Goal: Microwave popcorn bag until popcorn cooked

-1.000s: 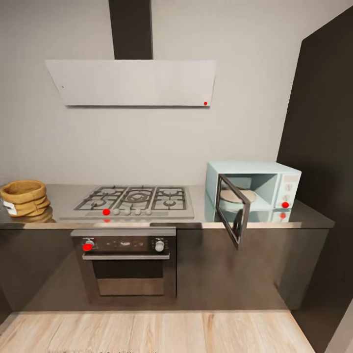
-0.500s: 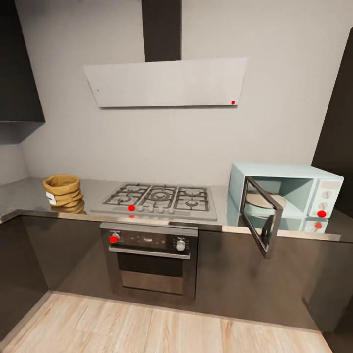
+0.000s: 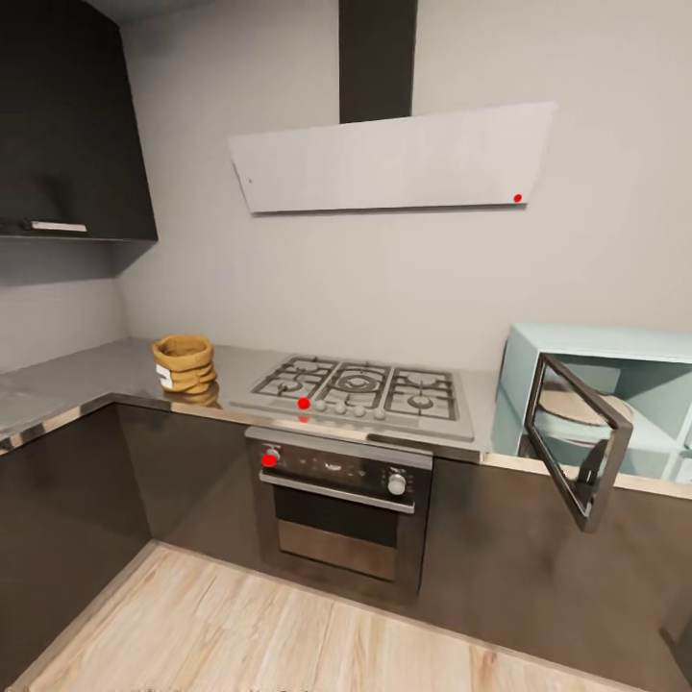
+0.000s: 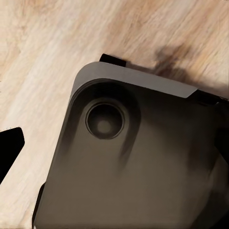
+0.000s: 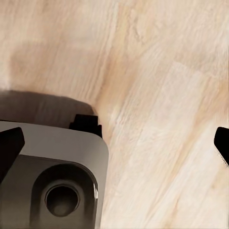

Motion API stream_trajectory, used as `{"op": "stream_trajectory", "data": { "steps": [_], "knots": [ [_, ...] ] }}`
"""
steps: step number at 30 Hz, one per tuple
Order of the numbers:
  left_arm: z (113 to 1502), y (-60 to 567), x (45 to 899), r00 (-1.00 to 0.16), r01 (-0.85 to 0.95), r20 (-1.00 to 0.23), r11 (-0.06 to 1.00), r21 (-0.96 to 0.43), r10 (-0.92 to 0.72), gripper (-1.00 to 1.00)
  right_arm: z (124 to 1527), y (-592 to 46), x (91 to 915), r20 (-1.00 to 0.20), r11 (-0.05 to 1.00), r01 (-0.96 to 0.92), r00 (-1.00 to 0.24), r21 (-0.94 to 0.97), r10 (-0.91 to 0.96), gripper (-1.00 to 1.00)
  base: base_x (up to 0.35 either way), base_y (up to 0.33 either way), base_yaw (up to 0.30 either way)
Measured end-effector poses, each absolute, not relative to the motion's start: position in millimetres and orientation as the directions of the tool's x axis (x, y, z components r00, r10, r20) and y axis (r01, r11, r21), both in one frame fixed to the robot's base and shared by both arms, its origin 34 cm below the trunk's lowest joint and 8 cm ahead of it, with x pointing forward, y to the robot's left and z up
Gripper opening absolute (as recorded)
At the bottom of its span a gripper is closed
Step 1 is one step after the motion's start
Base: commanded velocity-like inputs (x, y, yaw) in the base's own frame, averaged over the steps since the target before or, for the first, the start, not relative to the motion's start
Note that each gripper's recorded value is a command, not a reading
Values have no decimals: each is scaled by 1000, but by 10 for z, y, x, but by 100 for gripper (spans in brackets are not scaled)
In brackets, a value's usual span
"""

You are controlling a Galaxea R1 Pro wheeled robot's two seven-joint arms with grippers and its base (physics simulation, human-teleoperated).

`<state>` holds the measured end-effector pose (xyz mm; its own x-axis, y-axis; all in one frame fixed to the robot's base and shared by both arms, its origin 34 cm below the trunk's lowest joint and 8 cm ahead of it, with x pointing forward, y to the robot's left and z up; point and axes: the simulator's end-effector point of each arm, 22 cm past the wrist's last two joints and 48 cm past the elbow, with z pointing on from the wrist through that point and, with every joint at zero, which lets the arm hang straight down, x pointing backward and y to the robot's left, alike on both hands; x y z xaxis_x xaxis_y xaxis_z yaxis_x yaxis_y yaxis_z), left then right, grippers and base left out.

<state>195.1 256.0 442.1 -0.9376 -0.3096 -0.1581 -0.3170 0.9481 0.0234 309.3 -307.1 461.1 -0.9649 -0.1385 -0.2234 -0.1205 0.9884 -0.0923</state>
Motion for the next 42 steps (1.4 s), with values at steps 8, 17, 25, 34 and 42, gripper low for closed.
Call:
{"op": "stream_trajectory", "data": {
  "steps": [8,17,25,34,42],
  "knots": [
    [4421,2561,1952,-938,-317,-159,948,23,-310,100,4612,-3079,3094,-225,988,-120,-964,-94,-139,100,0,0,300],
    [4421,2568,1952,-938,-316,-158,949,23,-308,100,4611,-3074,3090,-224,988,-122,-964,-93,-140,100,0,0,300],
    [4421,2569,1952,-938,-315,-159,949,23,-308,100,4590,-3081,2998,-213,988,-126,-966,-93,-143,100,0,0,300],
    [4421,2559,1954,-938,-316,-159,949,22,-308,100,4589,-3076,2997,-210,980,-169,-960,-102,-188,100,0,0,300],
    [4421,2557,1954,-938,-315,-159,949,22,-308,100,4592,-3062,3012,-214,976,-192,-954,-105,-211,100,0,0,300]
  ]
}}
